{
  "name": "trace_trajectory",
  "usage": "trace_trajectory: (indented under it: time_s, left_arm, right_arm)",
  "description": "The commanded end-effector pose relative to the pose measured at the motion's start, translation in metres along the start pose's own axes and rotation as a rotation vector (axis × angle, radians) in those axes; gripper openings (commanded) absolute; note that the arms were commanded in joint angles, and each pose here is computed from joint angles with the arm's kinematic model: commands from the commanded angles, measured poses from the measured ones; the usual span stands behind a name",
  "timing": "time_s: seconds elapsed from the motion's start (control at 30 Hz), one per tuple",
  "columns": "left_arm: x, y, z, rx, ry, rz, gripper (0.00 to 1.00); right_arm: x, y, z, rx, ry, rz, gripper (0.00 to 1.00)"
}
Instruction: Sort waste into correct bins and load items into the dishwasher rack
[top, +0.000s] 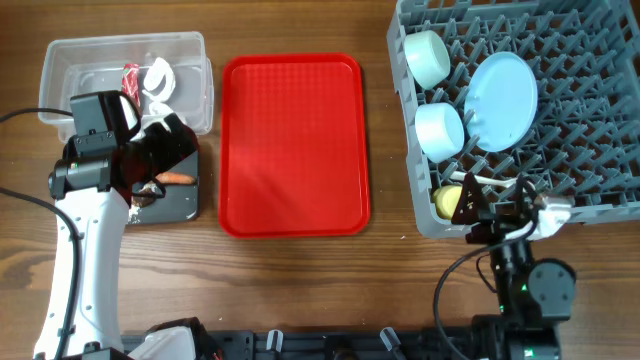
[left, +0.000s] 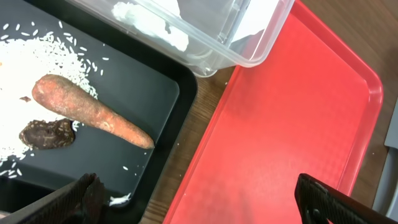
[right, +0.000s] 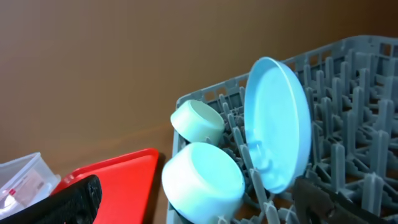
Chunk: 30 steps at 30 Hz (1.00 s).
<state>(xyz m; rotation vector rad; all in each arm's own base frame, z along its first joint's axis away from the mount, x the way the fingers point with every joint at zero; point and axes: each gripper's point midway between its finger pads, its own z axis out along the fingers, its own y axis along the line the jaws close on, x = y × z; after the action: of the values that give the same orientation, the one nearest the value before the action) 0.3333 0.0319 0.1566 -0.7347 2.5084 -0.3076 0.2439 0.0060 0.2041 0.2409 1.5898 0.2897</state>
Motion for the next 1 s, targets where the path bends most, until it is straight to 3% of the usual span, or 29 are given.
trace_trajectory:
  time_s: [0.0,0.23,0.97]
  left_arm:
    - [-0.003,-0.004,-0.002,0.015,-0.004,0.022,1.00]
    - [-0.003,-0.004,-0.002,0.015,-0.004,0.022,1.00]
    - [-0.003,-0.004,-0.002,0.015,-0.004,0.022,1.00]
  right_arm:
    - [0.002,-0.005,-0.003,0.012,-0.043,-0.033,1.00]
    - [0.023,0.010,-0.001,-0.099,0.001,-0.335,1.00]
    - [0.031,0.007,0.003,-0.102,-0.021,-0.336,1.00]
